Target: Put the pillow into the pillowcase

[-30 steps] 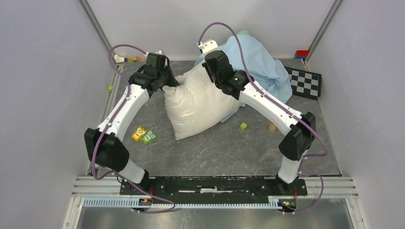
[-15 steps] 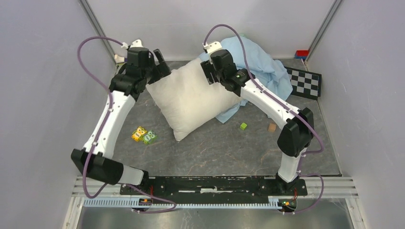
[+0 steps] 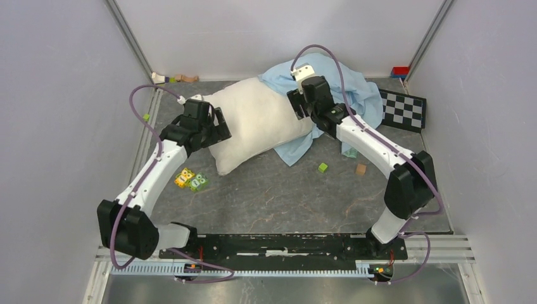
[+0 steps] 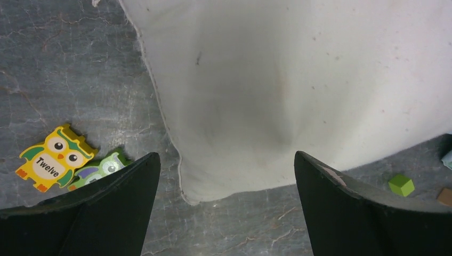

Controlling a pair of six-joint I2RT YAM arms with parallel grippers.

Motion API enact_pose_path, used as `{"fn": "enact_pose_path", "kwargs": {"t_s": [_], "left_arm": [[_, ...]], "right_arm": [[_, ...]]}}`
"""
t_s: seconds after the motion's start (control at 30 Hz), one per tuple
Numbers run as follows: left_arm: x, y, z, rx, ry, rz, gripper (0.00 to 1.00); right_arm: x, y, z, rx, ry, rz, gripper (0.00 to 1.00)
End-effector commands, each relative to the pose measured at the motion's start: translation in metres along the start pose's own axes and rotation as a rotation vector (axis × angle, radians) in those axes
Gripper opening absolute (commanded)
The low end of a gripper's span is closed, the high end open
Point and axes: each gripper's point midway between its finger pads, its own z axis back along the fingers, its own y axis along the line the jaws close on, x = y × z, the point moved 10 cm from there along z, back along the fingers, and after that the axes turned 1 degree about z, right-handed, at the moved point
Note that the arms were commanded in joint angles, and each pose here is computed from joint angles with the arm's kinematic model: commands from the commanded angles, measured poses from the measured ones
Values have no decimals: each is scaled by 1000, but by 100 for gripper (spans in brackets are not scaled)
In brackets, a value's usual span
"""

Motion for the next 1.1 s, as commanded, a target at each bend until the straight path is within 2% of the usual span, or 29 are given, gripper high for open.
{"fn": "enact_pose_path", "kwargs": {"t_s": [0.0, 0.17, 0.27, 0.33, 0.37, 0.47, 0.5, 0.53, 0.57, 0.63, 0.67, 0.77, 0.87, 1.07], "left_arm": [[23, -7, -11, -34, -66, 85, 100], [20, -2, -39, -26, -30, 147, 100], [15, -4, -53, -44, -6, 169, 99], [13, -4, -59, -44, 0, 176, 93], [13, -4, -62, -37, 1, 177, 90], [11, -4, -70, -25, 8, 174, 72], [11, -3, -72, -19, 8, 173, 65], [11, -4, -75, -20, 11, 172, 51], [11, -6, -76, -36, 17, 172, 34], [14, -17, -71, -96, 15, 168, 9], [15, -26, -65, -132, 2, 161, 3], [17, -70, -23, -276, -52, 117, 2], [10, -111, 24, -369, -96, 45, 2], [3, -96, 42, -309, -139, 125, 2]], "right_arm": [[-2, 14, -17, 48, -29, 29, 80], [-15, 16, -35, -41, 15, 33, 67], [-21, 16, -42, -87, 34, 38, 54], [-23, 14, -43, -134, 45, 37, 43], [-22, 12, -43, -159, 46, 34, 39], [-17, 7, -43, -220, 54, 32, 21], [-12, 7, -42, -215, 64, 39, 11], [-2, 10, -41, -206, 66, 42, 0], [11, 13, -34, -200, 65, 47, 0], [41, 31, -5, -146, 8, 61, 0], [57, 42, 14, -96, -36, 60, 0], [92, 69, 63, 141, -148, -2, 0], [106, 77, 81, 233, -176, -28, 0], [74, 77, 75, 219, -80, -20, 0]]}}
